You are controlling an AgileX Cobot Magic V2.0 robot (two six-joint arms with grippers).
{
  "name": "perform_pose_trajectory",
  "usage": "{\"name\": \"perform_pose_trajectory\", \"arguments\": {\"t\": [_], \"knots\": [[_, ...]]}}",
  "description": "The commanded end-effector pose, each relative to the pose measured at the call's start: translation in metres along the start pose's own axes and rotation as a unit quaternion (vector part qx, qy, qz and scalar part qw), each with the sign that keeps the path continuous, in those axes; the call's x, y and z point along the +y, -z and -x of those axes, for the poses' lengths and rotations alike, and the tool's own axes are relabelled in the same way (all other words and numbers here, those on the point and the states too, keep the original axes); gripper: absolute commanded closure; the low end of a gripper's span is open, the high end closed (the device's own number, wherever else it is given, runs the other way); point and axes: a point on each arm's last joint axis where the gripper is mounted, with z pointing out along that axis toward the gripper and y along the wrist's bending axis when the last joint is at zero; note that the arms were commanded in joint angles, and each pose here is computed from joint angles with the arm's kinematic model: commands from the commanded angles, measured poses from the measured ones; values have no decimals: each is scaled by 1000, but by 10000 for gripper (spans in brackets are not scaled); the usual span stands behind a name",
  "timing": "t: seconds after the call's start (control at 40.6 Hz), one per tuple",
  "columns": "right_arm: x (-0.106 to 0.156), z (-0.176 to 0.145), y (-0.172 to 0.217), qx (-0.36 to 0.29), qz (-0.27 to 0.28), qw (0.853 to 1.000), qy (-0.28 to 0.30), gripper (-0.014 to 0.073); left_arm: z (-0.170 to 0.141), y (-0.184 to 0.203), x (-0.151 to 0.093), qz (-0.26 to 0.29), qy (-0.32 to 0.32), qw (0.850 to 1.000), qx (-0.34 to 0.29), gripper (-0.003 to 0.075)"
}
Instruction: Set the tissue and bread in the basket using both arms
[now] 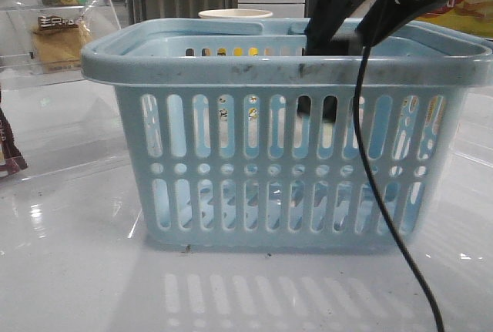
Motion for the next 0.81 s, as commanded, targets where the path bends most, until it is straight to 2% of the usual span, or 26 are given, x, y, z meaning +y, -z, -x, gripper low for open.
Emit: {"name": "perform_pose_trajectory", "arguments": {"t": [0.0, 0.271, 0.443, 0.64, 0.788], "knots": [[1, 17, 21, -72, -2, 997, 12, 58, 14, 7, 0, 1, 3, 999, -52, 171], [4, 17, 71, -111, 2, 994, 18, 57, 14, 7, 0, 1, 3, 999, -52, 171], [6, 10, 116, -133, 1, 990, 51, 57, 14, 7, 0, 1, 3, 999, -52, 171], [7, -10, 158, -157, 3, 986, 60, 57, 14, 7, 0, 1, 3, 999, -52, 171], [5, -36, 173, -169, 4, 984, 61, 57, 14, 7, 0, 1, 3, 999, -52, 171]]}}
